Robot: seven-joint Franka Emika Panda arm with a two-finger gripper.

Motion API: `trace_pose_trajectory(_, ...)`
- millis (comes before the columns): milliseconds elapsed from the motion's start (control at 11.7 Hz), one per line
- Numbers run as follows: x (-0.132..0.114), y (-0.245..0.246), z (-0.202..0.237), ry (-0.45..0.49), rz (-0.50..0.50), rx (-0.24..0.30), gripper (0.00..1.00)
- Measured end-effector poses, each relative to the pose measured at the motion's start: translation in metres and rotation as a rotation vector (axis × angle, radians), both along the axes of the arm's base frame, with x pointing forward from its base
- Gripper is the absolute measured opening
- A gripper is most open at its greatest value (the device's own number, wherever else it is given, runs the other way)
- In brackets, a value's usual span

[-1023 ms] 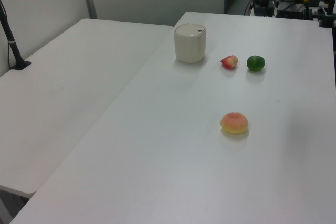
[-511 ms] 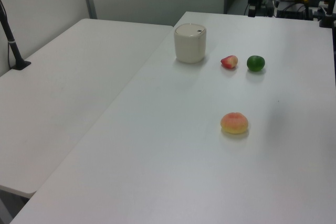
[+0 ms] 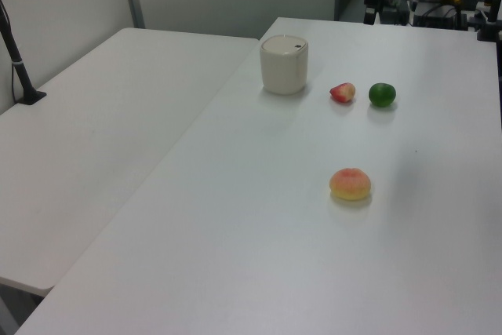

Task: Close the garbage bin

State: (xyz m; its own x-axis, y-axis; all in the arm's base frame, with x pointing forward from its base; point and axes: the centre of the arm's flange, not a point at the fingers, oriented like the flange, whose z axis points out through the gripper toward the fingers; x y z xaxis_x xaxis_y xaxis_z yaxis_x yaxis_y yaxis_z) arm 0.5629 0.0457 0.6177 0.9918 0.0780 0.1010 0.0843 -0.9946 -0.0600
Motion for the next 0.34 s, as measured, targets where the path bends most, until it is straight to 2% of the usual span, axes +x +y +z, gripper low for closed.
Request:
trace_pose_trajectory(256, 0.0012, 0.0000, 0.0013, -0.012, -0.001, 0.001, 1.00)
trace_pose_trajectory(341, 0.0043, 0.0000, 0.0037, -0.042, -0.003, 0.003, 1.00)
